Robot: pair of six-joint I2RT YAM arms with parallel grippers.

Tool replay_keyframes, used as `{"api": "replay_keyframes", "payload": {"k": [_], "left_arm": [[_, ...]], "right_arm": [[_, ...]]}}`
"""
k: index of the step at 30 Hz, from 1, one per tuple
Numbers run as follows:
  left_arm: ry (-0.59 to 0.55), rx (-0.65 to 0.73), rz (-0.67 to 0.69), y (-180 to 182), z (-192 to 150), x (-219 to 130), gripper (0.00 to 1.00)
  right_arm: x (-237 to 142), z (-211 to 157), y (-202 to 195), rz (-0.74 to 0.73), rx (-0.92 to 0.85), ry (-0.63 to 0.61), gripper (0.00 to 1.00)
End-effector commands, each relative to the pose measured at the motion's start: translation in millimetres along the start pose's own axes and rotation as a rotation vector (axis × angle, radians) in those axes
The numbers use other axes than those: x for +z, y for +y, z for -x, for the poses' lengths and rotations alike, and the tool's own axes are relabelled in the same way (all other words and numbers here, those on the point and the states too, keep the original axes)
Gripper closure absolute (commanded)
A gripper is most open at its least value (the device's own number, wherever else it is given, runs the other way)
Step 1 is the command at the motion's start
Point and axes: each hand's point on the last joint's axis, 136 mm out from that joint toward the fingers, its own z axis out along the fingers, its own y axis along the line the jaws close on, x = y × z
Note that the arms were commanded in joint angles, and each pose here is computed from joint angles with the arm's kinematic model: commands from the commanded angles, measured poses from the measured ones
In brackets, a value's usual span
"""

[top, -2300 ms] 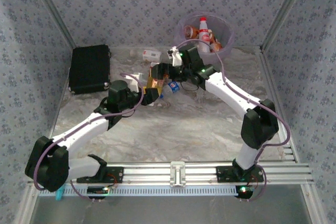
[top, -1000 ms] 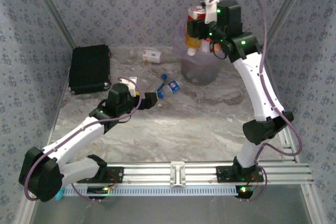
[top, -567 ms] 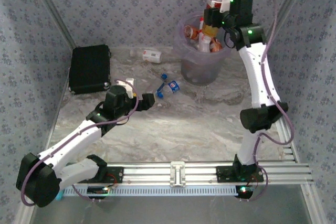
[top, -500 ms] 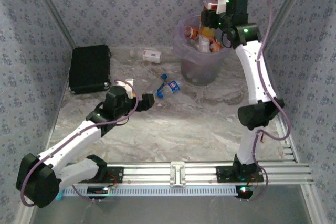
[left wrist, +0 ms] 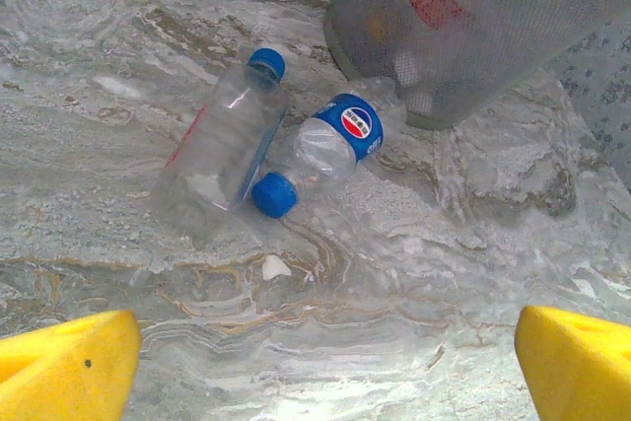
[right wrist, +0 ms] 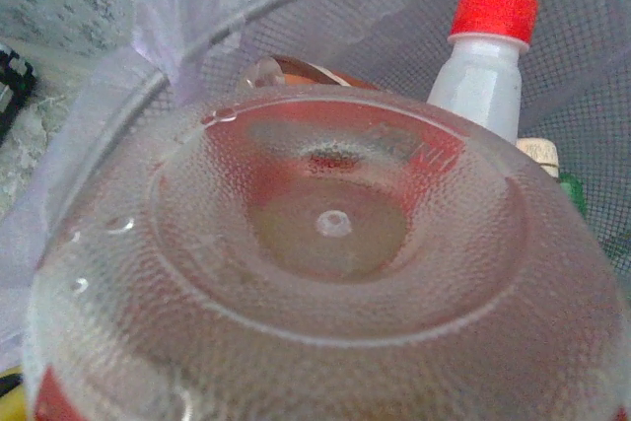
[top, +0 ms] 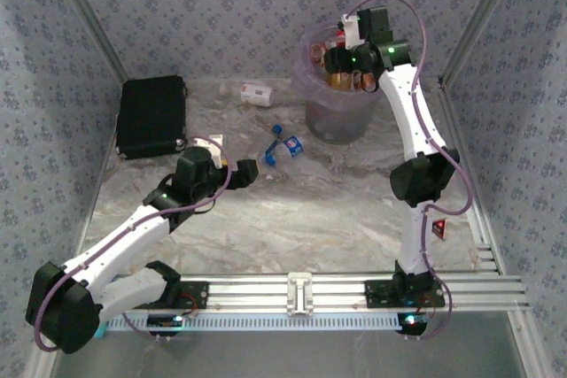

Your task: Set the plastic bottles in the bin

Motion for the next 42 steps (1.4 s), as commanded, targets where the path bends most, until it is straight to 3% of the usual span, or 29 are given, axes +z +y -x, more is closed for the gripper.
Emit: {"api": "replay_keyframes", "payload": {"k": [1,7,10,18,22,27,35,42], "left_arm": [[-0.015,-0.003,0.015,3.4,4.0,-0.6,0.03],[-0.008,-0.002,0.011,2.5,5.0,2.6,0.03],[-0.005,-0.001,0.012,3.2,4.9,4.1,0.03],[0.001,-0.005,0.000,1.7,7.1,7.3,0.04],[0.005,-0.006,-0.001,2.3,5.3,7.9,0.04],[0.009,-0.011,0.001,4.4,2.2,8.6,0.04],[0.007,-0.013,0.010,6.8,1.0,6.0,0.04],[0.022,-0.026,0.050,18.0,-2.5,5.9,0.04]], "right_arm": [[11.6,-40.9,-1.5,-0.013,0.001,0.153,0.41],[21.0,-66.2,-1.5,-0.046,-0.003,0.246,0.41],[14.4,-65.1,7.1,-0.028,-0.012,0.246,0.34],[-39.2,-3.0,14.1,0.013,0.009,0.043,0.08],[-63.8,23.4,11.6,0.032,0.030,-0.065,0.06],[-58.8,34.1,9.4,0.048,0.060,-0.109,0.17],[-2.6,26.1,23.0,0.127,0.095,-0.078,0.44],[28.0,-8.2,24.1,0.150,0.112,0.009,0.52]]}}
